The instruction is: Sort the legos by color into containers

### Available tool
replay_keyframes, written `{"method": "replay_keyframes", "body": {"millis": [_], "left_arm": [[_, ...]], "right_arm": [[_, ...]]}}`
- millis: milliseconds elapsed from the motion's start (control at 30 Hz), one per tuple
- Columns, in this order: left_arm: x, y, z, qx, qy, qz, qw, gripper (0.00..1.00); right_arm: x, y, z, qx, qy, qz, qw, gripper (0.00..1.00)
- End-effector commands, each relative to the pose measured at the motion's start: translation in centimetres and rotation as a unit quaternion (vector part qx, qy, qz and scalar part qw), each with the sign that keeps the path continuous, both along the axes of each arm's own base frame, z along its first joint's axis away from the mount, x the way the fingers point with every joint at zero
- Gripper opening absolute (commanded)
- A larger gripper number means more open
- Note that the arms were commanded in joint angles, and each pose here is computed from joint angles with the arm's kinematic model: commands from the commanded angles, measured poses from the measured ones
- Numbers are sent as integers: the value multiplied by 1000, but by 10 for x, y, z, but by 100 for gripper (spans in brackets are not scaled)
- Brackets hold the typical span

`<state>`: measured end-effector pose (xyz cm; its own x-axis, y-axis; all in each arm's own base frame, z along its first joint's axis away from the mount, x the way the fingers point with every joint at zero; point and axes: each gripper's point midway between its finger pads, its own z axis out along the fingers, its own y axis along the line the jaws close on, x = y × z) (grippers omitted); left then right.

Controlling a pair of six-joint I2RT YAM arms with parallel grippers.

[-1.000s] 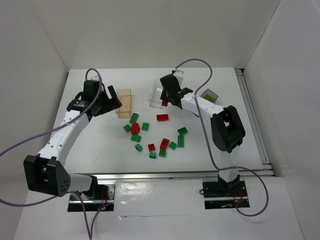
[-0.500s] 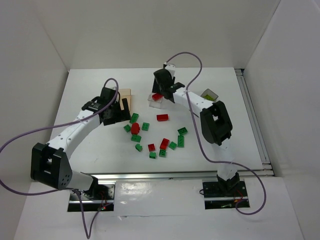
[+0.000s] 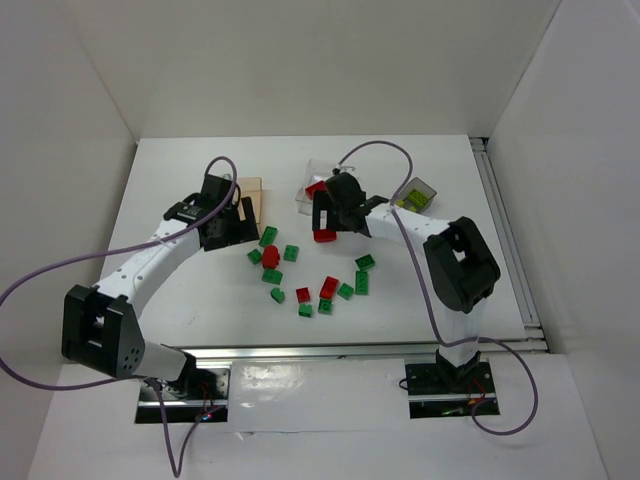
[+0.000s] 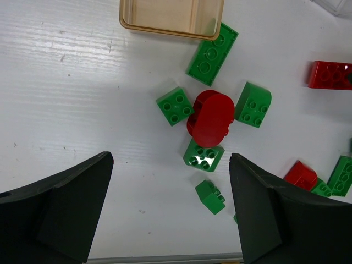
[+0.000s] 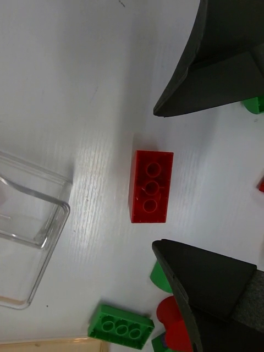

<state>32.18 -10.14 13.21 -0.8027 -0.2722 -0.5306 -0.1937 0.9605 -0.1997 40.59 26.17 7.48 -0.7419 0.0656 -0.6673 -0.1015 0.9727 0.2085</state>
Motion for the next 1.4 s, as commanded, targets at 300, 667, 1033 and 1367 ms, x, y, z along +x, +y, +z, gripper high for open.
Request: {"method": "replay_keyframes", "body": {"millis": [300,667,1033,1367], "left_arm": [[2,5,24,3,-33,-1,999,95],[4,8,21,11,-31,5,999,95],[-2,3,8,9,-11,-6,1000,95],[-14,-21,-12,16,20,-56,998,95]], "right_arm": [[15,41,-16,-6,-4,61,998,97],[21,30,15,-29,-42,18,999,61],[84,25,109,-18,-153,-30,988,62],[144,38,85,-20,-145,-38,988,89]]}}
